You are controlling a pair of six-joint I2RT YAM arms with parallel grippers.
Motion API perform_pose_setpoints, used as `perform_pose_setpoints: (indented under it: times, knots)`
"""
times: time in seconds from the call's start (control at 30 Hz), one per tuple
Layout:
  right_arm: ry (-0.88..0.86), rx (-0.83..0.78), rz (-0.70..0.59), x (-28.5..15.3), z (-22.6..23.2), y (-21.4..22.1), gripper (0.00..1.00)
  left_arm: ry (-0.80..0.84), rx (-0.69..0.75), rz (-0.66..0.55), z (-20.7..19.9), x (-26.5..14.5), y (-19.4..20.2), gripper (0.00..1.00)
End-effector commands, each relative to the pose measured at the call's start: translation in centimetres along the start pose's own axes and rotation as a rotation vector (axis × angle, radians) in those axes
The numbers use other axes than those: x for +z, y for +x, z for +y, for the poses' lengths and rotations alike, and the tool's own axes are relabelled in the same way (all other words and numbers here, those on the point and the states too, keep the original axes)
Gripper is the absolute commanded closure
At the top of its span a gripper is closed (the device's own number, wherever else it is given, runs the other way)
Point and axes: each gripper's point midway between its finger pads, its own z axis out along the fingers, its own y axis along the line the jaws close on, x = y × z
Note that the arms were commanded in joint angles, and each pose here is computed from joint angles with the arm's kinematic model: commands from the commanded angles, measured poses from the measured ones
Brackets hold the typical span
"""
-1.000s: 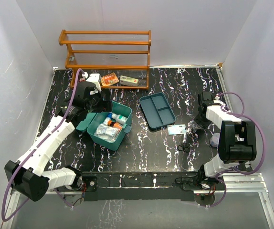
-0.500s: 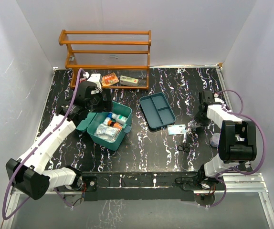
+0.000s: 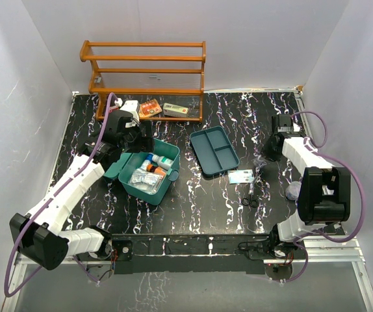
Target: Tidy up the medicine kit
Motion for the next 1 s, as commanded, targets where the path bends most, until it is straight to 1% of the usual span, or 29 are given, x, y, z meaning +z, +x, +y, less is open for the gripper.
perform_pose_setpoints:
  times: [0.0,0.13,0.23,0.37,0.4,0.53,0.7,0.97]
  knots:
    - [-0.135,-0.076,-0.073,-1.9,4.9,-2.4,0.84,0.018,-0.001,-0.045,-0.4,-0.8,-1.7,0.19]
    - [-0.2,-0.157,-0.068,-2.6,9.2,-1.6,0.83,0.023,-0.002,-0.048,-0.6,-0.8,-2.0,0.19]
    - [-0.269,-0.229,-0.091,-3.5,13.1,-1.1,0.82,0.026,-0.003,-0.05,-0.7,-0.8,-2.2,0.19]
    - [-0.341,-0.317,-0.103,-3.4,17.8,-0.5,0.82,0.023,-0.001,-0.052,-0.6,-1.0,-2.2,0.19]
    - [-0.345,-0.342,-0.102,-2.8,18.6,-0.3,0.82,0.021,0.0,-0.052,-0.5,-1.1,-2.3,0.19]
    - [-0.341,-0.457,-0.119,-0.5,20.7,-0.8,0.81,0.014,0.004,-0.053,-0.4,-1.2,-2.5,0.19]
    - [-0.333,-0.662,-0.128,2.0,21.6,-1.1,0.79,0.011,0.001,-0.049,-0.4,-1.4,-2.5,0.19]
    - [-0.403,-0.829,-0.115,4.2,23.5,-0.6,0.77,0.009,-0.01,-0.038,-0.5,-1.1,-2.4,0.19]
